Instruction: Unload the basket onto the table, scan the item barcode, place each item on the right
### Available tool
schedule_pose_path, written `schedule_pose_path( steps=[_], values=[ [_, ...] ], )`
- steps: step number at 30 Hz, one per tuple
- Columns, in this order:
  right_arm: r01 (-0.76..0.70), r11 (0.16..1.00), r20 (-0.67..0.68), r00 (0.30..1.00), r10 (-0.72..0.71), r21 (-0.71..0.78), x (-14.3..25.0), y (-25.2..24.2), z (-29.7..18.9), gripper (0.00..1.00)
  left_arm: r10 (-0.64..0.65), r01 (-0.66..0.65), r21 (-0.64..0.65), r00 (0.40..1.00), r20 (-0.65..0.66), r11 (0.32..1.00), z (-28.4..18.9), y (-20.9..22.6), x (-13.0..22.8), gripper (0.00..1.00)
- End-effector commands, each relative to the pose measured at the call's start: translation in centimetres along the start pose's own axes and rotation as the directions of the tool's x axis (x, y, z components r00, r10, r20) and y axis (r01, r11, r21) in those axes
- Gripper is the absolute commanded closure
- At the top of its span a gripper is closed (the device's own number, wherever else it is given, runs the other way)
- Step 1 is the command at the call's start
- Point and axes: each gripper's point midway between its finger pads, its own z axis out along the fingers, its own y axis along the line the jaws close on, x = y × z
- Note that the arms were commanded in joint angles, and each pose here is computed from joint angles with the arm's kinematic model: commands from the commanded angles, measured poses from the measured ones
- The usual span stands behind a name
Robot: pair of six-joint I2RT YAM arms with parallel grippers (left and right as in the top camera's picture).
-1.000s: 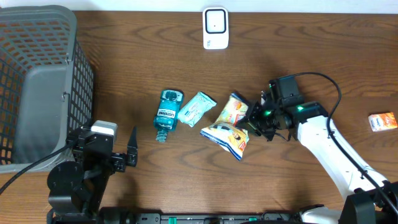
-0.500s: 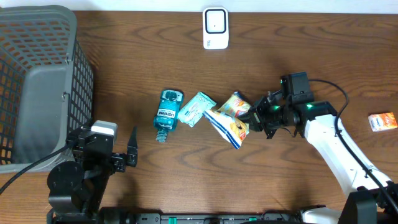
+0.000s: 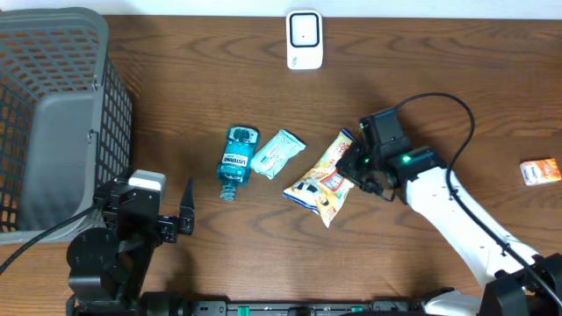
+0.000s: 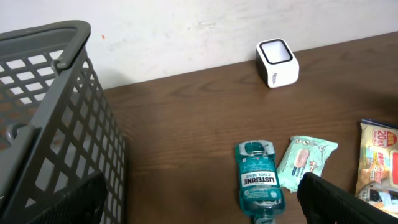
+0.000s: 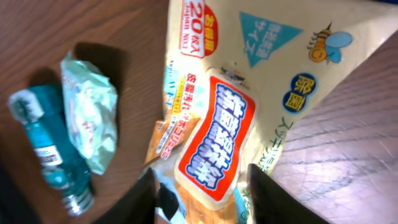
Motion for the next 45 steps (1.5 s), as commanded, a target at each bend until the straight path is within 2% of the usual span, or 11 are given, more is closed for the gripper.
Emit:
schedule_pose_path(
  steps=[1,2,3,9,13,21,25,32,37,42,45],
  values=[
    [0.060,0.998,0.090,0.994,-0.061,0.017,-1.1,0.9,-0.9,0.42,-0.008,0.008,0.012,1.000,0.012,1.000,-0.1,-0.2,-0.4,0.02],
    [0.071,0.997,0.096,0.993,-0.072,0.009,-1.1,1.3,-1.0,0.35,-0.008,0.008,0.012,1.000,0.012,1.000,-0.1,-0.2,-0.4,0.02],
    [0.094,0.996,0.105,0.990,-0.094,0.000,-1.3,1.8,-1.2,0.34,-0.008,0.008,0.012,1.000,0.012,1.000,-0.1,-0.2,-0.4,0.02],
    [0.119,0.993,0.150,0.981,-0.119,0.008,-3.1,4.3,-3.4,0.30,-0.008,0.008,0.012,1.000,0.012,1.000,-0.1,-0.2,-0.4,0.02],
    [0.164,0.985,0.127,0.977,-0.169,0.048,-2.7,6.5,-2.8,0.29,-0.008,0.008,0.012,1.000,0.012,1.000,-0.1,-0.2,-0.4,0.02],
    [0.142,0.926,-0.021,0.989,-0.144,0.350,-0.7,4.9,3.2,0.27,-0.008,0.008,0.012,1.000,0.012,1.000,-0.1,-0.2,-0.4,0.02],
    [0.111,0.895,-0.063,0.994,-0.093,0.432,-0.2,3.9,4.2,0.28,-0.008,0.008,0.012,1.000,0.012,1.000,-0.1,-0.2,-0.4,0.02],
    [0.087,0.890,-0.060,0.996,-0.067,0.448,0.0,3.8,2.2,0.30,-0.008,0.008,0.012,1.000,0.012,1.000,-0.1,-0.2,-0.4,0.02],
    [0.078,0.885,-0.059,0.997,-0.057,0.459,0.1,3.0,3.0,0.29,-0.008,0.008,0.012,1.000,0.012,1.000,-0.1,-0.2,-0.4,0.02],
    [-0.006,0.845,-0.054,0.998,0.041,0.535,1.4,-0.4,4.1,0.48,-0.008,0.008,0.012,1.000,0.012,1.000,-0.1,-0.2,-0.4,0.02],
    [-0.051,0.828,-0.037,0.996,0.086,0.559,1.9,-1.5,4.4,0.46,-0.008,0.008,0.012,1.000,0.012,1.000,-0.1,-0.2,-0.4,0.02]
  ],
)
